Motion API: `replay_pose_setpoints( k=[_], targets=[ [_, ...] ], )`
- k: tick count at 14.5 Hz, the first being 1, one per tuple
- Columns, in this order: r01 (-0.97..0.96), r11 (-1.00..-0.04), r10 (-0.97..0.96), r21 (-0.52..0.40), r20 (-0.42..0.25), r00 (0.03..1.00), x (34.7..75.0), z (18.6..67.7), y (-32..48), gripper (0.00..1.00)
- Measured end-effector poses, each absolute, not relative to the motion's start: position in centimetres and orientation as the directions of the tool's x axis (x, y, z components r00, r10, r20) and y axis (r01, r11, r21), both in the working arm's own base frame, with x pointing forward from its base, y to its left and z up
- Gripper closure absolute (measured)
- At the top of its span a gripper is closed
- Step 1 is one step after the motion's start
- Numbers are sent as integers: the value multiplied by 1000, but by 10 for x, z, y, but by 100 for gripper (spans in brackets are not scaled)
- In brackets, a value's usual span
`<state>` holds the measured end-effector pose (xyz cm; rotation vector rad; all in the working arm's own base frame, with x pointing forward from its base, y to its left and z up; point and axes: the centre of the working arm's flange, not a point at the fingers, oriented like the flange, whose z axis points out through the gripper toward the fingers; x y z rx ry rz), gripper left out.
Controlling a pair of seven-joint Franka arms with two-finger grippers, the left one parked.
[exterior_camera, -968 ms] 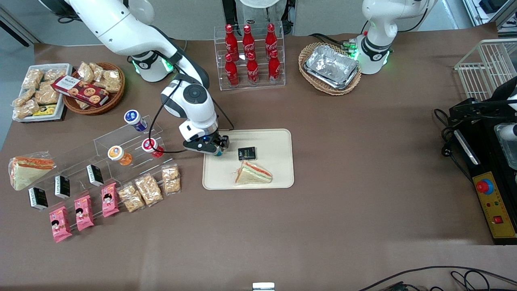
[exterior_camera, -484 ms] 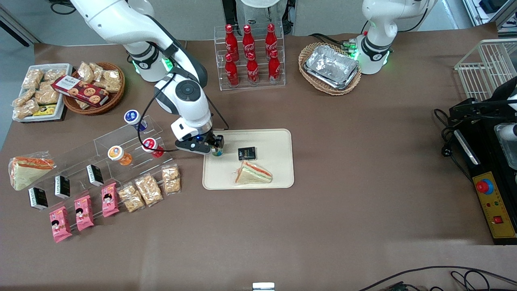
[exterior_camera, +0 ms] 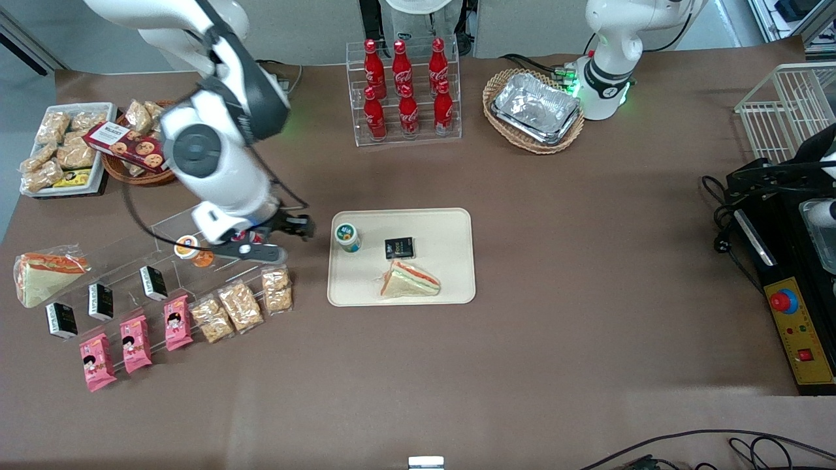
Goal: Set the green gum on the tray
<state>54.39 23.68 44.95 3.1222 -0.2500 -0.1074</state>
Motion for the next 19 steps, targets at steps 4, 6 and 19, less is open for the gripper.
replay_pose_setpoints(
  k=[4,6,19],
  targets=[
    [-89,-996,-90,13,-102,991,571,497,170,12],
    [-50,-999,-50,7,-119,992,580,507,131,12],
    [77,-996,82,-39,-140,987,588,539,-28,10]
  ],
)
